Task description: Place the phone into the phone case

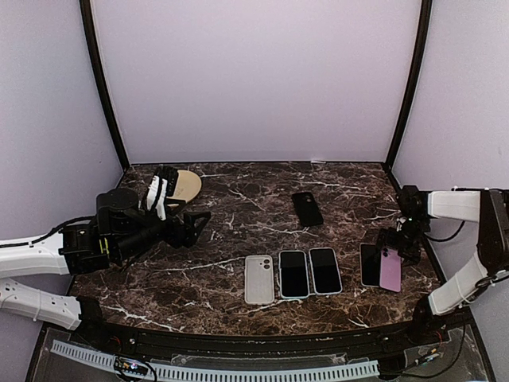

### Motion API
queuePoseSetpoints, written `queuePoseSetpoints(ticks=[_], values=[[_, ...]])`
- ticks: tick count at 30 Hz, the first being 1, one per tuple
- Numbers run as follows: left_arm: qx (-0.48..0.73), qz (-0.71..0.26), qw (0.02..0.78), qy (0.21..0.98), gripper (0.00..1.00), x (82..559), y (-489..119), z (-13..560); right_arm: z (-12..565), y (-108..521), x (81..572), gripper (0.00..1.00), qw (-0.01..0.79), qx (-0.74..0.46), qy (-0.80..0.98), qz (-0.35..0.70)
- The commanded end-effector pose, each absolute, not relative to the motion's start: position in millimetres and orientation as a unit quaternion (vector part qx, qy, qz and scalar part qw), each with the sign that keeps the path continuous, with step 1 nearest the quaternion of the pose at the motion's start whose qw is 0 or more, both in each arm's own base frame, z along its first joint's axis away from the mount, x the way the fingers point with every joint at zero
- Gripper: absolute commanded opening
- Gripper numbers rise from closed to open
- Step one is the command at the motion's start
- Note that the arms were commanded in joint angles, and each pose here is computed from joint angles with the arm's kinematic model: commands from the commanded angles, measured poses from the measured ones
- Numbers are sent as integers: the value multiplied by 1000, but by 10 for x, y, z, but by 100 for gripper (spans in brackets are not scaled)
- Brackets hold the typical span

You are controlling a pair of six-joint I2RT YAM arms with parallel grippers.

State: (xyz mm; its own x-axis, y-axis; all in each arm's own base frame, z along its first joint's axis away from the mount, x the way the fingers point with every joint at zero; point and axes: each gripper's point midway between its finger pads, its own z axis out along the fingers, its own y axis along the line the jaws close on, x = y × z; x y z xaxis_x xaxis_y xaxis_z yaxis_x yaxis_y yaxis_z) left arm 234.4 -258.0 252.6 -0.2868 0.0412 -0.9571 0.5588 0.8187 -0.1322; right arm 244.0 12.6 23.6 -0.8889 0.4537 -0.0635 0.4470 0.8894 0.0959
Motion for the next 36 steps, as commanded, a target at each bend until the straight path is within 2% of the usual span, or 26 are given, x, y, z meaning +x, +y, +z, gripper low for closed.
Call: queuePoseSetpoints(ticks=[1,6,13,25,36], values=[[196,-220,571,767,84,2338,-2505,2524,154,248,2393,93,23,219,973,72],[193,-221,573,765,84,2336,-2491,2530,88,399,2351,80,2,204,974,103],[196,-220,573,764,84,2339,-2505,2533,174,599,2333,73,14,181,979,89],[200,-228,571,763,84,2343,-2564,2554,429,789,2466,52,71,152,981,95],[194,-232,567,766,83,2366,-2603,2575,620,1187,2649,46,111,86,982,126]])
